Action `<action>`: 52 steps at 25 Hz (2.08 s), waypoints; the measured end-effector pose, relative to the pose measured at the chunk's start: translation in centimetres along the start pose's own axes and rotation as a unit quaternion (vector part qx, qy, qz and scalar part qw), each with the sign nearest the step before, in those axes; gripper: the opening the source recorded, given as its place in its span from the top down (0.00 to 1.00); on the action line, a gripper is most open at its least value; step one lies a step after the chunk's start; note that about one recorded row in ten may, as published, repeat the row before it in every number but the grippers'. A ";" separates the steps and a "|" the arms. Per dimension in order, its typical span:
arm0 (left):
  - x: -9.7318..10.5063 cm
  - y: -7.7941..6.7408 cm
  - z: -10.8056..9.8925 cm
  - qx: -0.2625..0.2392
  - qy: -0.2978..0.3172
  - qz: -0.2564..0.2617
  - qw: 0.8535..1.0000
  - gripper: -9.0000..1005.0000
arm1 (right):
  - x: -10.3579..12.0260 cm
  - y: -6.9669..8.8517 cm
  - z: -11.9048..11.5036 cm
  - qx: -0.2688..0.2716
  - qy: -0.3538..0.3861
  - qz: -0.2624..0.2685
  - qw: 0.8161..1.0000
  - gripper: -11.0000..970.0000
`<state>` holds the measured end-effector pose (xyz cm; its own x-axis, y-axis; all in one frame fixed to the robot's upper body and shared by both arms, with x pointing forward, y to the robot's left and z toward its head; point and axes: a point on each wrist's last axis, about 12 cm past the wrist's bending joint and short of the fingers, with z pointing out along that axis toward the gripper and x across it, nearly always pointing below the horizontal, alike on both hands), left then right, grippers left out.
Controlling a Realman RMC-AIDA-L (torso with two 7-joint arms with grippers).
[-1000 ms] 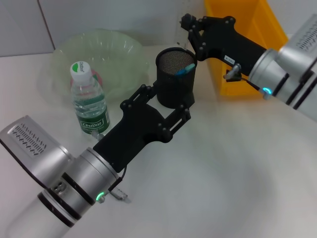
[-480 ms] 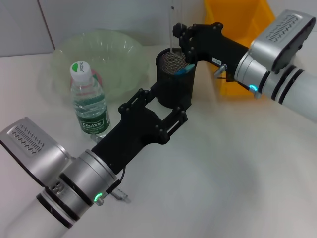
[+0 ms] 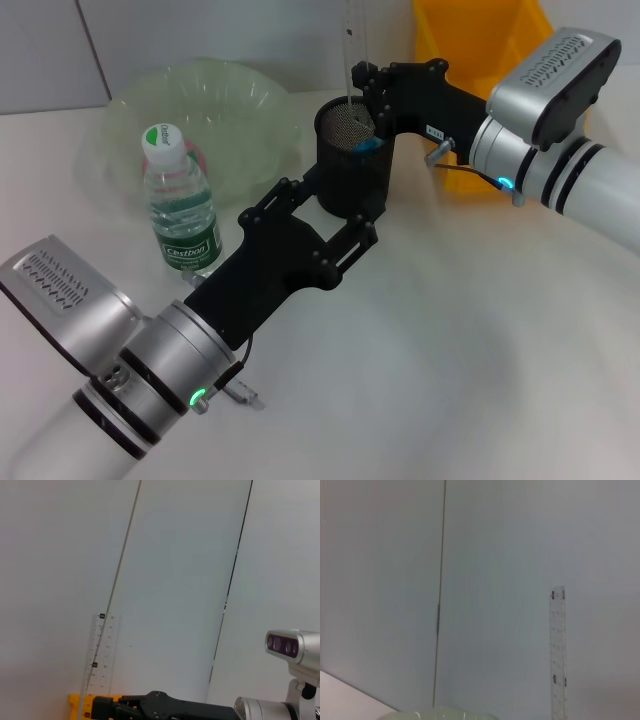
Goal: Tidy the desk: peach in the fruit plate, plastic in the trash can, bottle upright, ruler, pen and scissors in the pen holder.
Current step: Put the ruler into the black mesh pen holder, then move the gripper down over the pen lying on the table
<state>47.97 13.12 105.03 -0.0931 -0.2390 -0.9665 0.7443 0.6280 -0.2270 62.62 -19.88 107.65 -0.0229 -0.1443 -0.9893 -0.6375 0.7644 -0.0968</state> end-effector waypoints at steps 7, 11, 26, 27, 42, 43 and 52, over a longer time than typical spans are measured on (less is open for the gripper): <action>0.0 0.0 0.0 0.000 0.000 0.000 1.000 0.30 | 0.1 -0.1 0.0 0.005 0.005 0.000 1.000 0.98; 0.0 0.0 0.1 0.000 -0.001 0.000 1.000 0.29 | 0.1 -0.1 0.0 0.006 0.005 0.000 1.000 0.98; -0.2 0.1 0.3 0.001 -0.004 0.002 1.000 0.29 | 0.2 -0.3 0.1 0.009 0.012 -0.003 1.000 0.98; -0.2 0.1 0.3 0.001 -0.004 0.002 1.000 0.29 | 0.2 -0.3 0.1 0.009 0.015 -0.004 1.000 0.98; -0.2 0.1 0.3 -0.001 -0.005 0.000 1.000 0.29 | 0.2 -0.2 -0.1 0.005 0.008 0.004 1.000 0.75; -0.2 0.1 0.3 -0.002 -0.004 0.001 1.000 0.29 | 0.2 -0.2 -0.2 0.005 0.005 0.008 1.000 0.74; -0.1 0.3 0.0 -0.005 -0.002 0.002 1.000 0.28 | 0.6 -0.5 -2.3 -0.006 -0.024 0.074 0.997 0.69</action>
<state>48.20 13.38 105.07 -0.0881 -0.2400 -0.9668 0.7376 0.6366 -0.2252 61.14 -21.86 107.34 -0.0807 0.0009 -0.9967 -0.6385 0.7678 0.0524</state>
